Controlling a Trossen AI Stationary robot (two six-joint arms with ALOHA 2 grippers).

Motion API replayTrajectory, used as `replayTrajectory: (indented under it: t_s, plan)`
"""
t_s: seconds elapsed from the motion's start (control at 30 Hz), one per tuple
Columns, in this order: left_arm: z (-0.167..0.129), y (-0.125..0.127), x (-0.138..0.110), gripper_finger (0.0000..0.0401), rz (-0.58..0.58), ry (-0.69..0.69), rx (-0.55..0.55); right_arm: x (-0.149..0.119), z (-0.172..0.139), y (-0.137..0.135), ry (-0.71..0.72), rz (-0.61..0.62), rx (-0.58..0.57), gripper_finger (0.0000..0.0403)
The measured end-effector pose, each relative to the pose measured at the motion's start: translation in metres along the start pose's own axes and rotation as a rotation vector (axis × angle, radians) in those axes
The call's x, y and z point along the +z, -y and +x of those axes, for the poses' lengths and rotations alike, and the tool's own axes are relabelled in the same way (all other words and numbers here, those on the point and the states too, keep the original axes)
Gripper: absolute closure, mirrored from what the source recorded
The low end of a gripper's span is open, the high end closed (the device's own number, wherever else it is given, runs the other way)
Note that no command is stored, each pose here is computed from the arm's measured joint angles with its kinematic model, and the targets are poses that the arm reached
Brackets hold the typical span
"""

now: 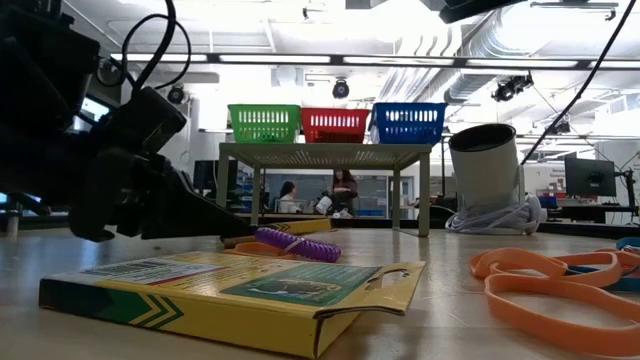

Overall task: Pick & Place Office Desk Supplies
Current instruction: Put the top yellow crayon box into the red bin on the shelf

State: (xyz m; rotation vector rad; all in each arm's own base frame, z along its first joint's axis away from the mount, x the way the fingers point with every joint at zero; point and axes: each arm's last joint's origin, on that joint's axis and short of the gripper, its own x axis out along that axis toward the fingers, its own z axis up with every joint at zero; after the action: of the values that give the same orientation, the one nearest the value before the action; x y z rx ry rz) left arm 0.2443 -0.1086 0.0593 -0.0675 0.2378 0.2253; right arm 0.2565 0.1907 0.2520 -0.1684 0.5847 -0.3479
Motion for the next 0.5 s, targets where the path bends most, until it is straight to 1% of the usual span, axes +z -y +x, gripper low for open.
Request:
replayTrajectory:
  t_s: [0.1,0.2,0.27,0.4,0.5]
  plan:
    - [0.000,0.000,0.001,0.0398,-0.021,0.007,-0.002,-0.001,0.000,-0.001,-0.025,-0.001,0.040,0.0160]
    - [0.000,0.001,0.005,0.0399,-0.045,0.032,-0.008,-0.001,0.002,-0.001,-0.010,0.014,0.032,0.0160]
    - [-0.001,0.002,0.010,0.0400,-0.061,0.048,-0.019,-0.006,0.008,-0.001,0.012,0.037,0.019,0.0160]
    - [-0.002,0.004,0.017,0.0401,-0.077,0.068,-0.043,-0.017,0.022,0.004,0.012,-0.011,-0.008,0.0160]
    - [-0.002,0.004,0.019,0.0401,-0.070,0.074,-0.054,-0.026,0.038,0.013,-0.013,-0.023,-0.023,0.0160]
